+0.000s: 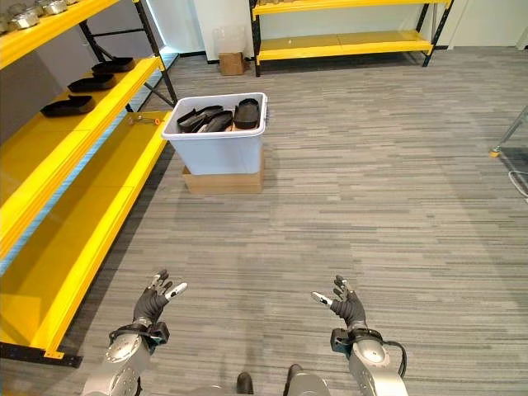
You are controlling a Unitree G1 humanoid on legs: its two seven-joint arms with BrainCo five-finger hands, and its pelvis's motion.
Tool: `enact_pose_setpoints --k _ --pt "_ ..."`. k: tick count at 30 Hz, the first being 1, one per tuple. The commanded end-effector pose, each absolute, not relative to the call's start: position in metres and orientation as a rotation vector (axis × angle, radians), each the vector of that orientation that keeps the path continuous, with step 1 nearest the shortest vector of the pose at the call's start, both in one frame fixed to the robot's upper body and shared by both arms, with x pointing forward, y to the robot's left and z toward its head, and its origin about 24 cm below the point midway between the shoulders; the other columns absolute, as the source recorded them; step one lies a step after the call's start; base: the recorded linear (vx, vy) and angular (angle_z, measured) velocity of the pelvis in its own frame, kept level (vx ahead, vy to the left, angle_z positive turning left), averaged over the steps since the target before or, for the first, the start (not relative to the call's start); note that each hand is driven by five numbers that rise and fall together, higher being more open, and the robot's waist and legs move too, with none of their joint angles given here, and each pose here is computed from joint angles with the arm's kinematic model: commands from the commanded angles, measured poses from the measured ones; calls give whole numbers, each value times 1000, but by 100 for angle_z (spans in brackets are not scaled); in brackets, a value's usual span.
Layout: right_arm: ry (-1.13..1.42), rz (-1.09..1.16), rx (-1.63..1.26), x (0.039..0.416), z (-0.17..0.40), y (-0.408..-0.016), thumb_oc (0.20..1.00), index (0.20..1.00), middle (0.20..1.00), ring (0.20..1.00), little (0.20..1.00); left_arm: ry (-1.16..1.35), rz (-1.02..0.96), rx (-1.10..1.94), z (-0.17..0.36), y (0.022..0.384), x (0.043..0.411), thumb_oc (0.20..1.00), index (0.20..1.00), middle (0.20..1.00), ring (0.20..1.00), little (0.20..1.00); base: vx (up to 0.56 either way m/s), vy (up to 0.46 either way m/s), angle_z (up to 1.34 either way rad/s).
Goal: Move parts from the plastic box to the shelf.
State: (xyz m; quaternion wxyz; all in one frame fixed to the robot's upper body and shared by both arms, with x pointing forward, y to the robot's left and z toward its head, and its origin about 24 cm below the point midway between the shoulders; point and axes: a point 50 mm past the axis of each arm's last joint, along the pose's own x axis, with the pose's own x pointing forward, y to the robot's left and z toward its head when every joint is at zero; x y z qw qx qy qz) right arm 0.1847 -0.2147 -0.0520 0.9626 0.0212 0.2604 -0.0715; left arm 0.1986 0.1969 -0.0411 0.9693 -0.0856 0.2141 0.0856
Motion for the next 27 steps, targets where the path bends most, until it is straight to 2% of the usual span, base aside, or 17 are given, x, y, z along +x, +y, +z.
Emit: enact_pose_setpoints --k 1,5,10,13,19,27 --pt "448 -105 104 203 -43 -200 1000 1000 1000 1000 1000 318 210 -99 -17 220 213 1000 1000 1000 1000 1000 -15 203 8" --pt "444 -97 122 202 -43 -198 1000 1000 1000 1000 1000 327 201 -75 -18 221 214 1000 1000 1000 1000 1000 93 126 30" --pt "438 -113 114 202 -41 -206 1000 1000 1000 1000 1000 337 180 -58 -21 223 211 1000 1000 1000 1000 1000 382 -82 21" --pt "459 -126 104 192 -44 -213 1000 1000 1000 1000 1000 355 160 -63 -26 218 206 1000 1000 1000 1000 1000 600 -161 66" --pt "436 -132 87 197 -38 -223 1000 1000 1000 1000 1000 347 122 -98 -26 207 212 1000 1000 1000 1000 1000 346 -167 30" --pt "442 -182 81 194 -38 -237 1000 1000 1000 1000 1000 339 116 -131 -22 205 213 1000 1000 1000 1000 1000 326 -213 -5"
